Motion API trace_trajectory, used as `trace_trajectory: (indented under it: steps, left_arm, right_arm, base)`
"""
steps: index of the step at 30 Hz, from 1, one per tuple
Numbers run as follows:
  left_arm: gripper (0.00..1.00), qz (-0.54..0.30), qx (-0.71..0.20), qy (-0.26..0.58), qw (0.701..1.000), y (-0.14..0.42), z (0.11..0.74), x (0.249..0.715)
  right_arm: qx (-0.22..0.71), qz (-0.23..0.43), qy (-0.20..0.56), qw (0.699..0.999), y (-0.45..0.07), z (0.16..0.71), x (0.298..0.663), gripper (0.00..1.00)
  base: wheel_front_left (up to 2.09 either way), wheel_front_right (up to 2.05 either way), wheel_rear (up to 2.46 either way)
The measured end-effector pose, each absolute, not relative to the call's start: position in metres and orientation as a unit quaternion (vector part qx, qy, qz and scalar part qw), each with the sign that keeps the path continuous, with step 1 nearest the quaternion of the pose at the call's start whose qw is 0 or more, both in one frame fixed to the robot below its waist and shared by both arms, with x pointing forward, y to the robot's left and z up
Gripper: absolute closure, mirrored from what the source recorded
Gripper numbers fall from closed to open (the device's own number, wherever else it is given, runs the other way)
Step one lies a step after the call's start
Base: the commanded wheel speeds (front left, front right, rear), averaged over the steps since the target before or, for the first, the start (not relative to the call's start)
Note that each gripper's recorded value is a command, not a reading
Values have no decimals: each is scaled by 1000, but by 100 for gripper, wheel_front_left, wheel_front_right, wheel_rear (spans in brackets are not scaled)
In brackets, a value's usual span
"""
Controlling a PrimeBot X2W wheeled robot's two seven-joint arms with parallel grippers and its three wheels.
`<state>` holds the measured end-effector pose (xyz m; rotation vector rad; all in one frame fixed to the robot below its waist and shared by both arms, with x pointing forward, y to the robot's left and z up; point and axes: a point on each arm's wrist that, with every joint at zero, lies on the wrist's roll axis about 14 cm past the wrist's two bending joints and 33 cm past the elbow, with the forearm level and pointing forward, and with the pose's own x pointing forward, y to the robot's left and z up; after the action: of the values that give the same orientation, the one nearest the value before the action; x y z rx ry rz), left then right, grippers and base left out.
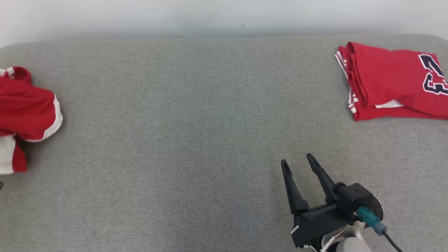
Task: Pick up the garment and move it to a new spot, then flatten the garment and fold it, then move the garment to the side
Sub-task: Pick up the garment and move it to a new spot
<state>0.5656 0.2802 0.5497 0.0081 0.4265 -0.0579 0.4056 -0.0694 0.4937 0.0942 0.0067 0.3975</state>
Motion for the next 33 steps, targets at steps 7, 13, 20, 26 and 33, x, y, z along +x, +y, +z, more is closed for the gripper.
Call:
trace_trajectory:
  steps: [7, 13, 20, 26, 33]
  left_arm:
    - [100, -69, 31, 144, 987, 262, 599, 563]
    - [100, -118, 56, 102, 986, 232, 631, 560]
    - [100, -180, 81, 54, 979, 187, 666, 555]
    - [100, -255, 87, 12, 963, 125, 692, 549]
    - [100, -333, 68, -19, 940, 58, 701, 537]
  right_arm:
    - [48, 194, -7, 980, -71, 501, 404, 0]
    - [47, 185, -19, 981, -77, 509, 405, 0]
    - [47, 168, -22, 984, -89, 511, 401, 0]
    - [50, 141, -32, 988, -107, 516, 397, 0]
    - [49, 107, -37, 992, -130, 518, 392, 0]
  base:
    - [0, 0, 0]
    - [0, 0, 0]
    - [0, 0, 0]
    - [0, 0, 0]
    - [0, 0, 0]
